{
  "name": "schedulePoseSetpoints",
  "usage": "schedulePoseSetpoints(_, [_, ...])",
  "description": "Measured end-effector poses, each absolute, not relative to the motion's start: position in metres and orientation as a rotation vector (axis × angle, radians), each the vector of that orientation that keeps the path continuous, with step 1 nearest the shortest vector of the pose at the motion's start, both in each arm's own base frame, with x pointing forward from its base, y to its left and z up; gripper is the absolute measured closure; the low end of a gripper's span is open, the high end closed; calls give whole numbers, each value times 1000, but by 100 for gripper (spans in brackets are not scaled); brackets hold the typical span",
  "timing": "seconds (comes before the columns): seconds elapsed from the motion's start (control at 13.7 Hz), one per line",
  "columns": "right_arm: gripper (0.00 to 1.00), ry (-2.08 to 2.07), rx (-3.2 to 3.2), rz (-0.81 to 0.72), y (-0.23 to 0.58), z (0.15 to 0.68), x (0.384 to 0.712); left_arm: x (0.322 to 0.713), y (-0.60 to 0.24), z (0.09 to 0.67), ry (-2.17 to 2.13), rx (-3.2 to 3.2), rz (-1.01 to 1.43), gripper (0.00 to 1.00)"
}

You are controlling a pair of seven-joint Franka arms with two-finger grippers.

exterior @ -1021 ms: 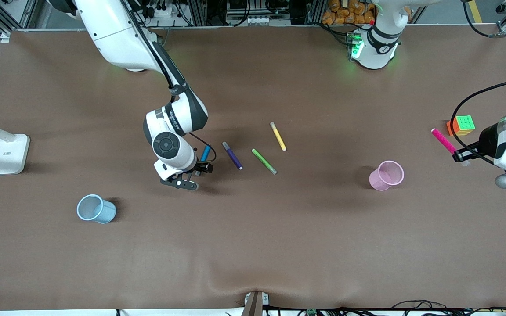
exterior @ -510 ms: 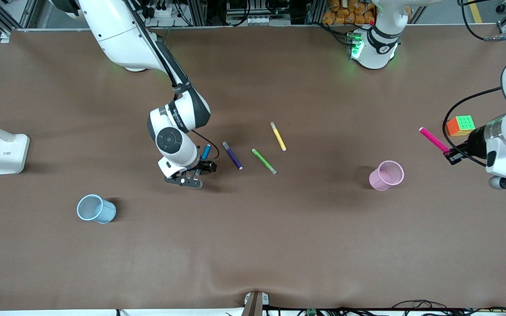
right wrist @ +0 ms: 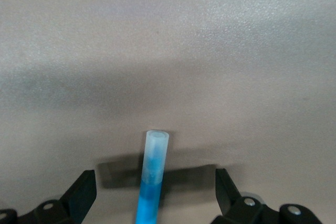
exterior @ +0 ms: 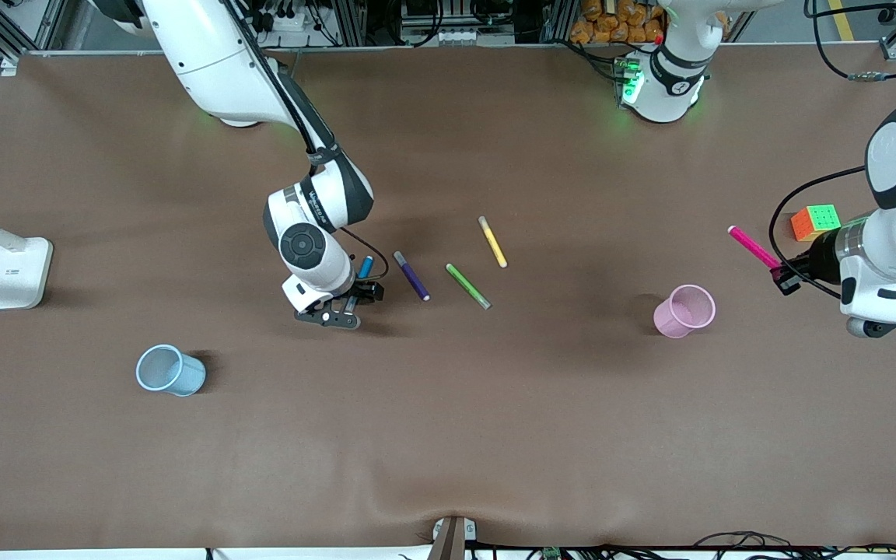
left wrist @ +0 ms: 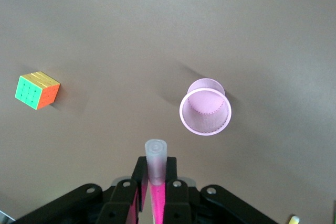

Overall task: Place pink and blue markers in matching cups
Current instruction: 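Lift the pink marker with the left gripper while the right gripper lifts the blue marker, then carry the pink marker to the pink cup while the right gripper carries blue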

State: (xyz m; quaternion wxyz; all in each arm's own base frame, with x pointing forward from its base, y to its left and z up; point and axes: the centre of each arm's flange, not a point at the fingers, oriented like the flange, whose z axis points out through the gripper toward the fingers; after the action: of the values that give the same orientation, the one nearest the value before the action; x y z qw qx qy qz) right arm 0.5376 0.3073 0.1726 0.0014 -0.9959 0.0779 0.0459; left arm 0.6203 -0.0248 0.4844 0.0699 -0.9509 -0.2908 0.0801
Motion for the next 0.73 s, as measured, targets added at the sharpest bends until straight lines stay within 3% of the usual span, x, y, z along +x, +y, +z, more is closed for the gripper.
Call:
schedulePoseSetpoints(0.22, [0,244,-3123,134,307,173,538,621,-39,487,-897,-2839,216,83])
schedulePoseSetpoints(0.36, [19,248,-3122,129,306,173,539,622,-49,481,-902,-2771,178,83])
schedulePoseSetpoints(0.73, [76,251,-3116,113,306,179,541,632,-68,446,-1110,-2638,148,83])
